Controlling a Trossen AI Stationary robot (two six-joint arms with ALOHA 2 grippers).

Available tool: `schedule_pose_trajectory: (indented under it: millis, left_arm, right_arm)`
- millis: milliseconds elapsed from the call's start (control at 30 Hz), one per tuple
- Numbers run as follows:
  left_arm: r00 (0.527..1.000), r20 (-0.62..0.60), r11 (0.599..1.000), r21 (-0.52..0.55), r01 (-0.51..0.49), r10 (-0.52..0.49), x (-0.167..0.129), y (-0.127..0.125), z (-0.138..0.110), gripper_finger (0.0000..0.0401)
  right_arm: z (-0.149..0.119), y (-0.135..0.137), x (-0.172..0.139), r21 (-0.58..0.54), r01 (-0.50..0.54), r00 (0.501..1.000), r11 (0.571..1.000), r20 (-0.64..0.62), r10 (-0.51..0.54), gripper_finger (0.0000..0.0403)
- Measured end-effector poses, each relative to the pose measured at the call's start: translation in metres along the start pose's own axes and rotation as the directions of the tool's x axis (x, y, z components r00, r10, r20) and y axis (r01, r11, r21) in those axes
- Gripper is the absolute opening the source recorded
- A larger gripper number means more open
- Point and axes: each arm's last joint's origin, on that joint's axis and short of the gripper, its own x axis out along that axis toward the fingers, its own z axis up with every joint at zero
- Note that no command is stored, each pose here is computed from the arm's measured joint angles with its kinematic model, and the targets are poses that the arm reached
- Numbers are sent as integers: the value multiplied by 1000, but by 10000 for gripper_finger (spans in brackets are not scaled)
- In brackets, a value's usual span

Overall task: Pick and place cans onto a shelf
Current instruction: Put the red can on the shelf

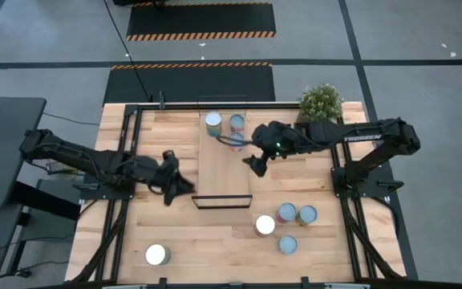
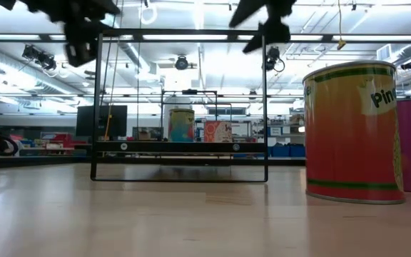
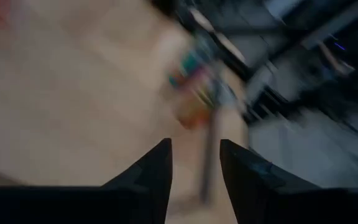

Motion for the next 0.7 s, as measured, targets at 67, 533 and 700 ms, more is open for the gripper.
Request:
schedule_pose_trajectory:
  millis: [67,533,700]
  left_arm:
    - [992,-88,995,-51,81,-86,0,-7,-8,141]
    - [958,-212,972,-175,157,-193,-17,-47,-57,141]
    - [974,-162,973,-191,126,-158,-17,-53,-67,141]
  right_arm:
    - [-4,11,-6,-9,-21,1000,1000,19,21,372]
    - [-33,62,-26,15,-41,997,999,67,40,372]
    - [-41,75,-32,-14,-90,993,996,71,91,372]
